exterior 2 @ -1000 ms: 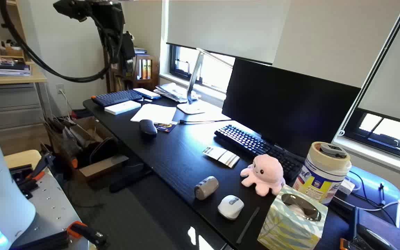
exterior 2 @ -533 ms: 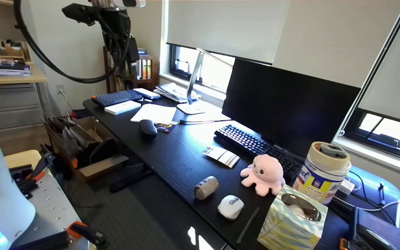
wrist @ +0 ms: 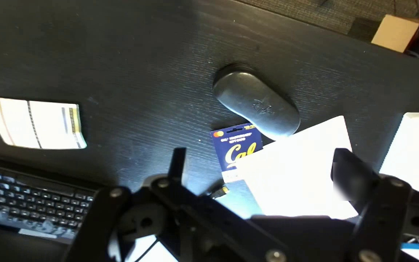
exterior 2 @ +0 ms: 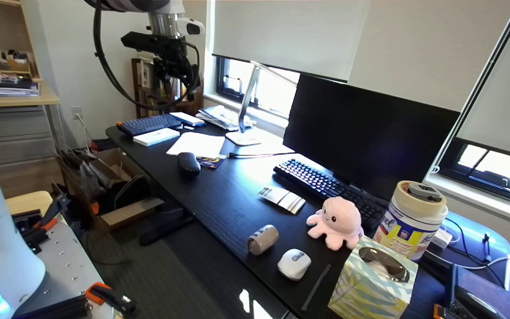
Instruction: Move the eyeglass case from the desk to on top of the tissue box
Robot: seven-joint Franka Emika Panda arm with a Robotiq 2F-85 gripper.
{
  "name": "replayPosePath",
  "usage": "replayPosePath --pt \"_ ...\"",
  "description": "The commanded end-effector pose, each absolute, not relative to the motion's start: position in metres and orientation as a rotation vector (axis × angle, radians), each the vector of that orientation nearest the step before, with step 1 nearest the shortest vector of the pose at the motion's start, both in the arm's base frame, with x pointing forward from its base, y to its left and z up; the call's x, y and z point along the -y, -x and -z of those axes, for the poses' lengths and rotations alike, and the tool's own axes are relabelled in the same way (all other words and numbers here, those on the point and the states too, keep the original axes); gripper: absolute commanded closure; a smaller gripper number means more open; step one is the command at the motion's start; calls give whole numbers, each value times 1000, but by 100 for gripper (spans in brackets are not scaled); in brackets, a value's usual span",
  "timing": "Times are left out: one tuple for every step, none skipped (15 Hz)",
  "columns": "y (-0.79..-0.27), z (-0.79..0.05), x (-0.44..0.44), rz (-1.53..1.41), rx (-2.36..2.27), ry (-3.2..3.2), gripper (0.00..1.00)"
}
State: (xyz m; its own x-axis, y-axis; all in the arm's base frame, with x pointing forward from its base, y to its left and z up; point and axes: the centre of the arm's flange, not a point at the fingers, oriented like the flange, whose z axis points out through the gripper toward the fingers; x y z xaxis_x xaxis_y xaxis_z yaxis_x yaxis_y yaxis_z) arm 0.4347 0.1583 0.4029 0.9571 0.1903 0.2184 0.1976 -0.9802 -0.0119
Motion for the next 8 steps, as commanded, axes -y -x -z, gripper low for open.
replayPosePath --pt "-479 -364 -198 307 603 3071 0" --pt "-484 -352 -207 304 680 3076 0" --pt "-487 -339 -217 288 756 3076 0" --pt "-487 -327 -226 268 828 3070 0" --pt "-487 -317 -235 252 875 3053 0" --pt "-485 -310 -237 236 912 3042 0" --pt "-472 -322 -226 231 796 3069 0" --pt "-473 -313 -231 212 827 3060 0"
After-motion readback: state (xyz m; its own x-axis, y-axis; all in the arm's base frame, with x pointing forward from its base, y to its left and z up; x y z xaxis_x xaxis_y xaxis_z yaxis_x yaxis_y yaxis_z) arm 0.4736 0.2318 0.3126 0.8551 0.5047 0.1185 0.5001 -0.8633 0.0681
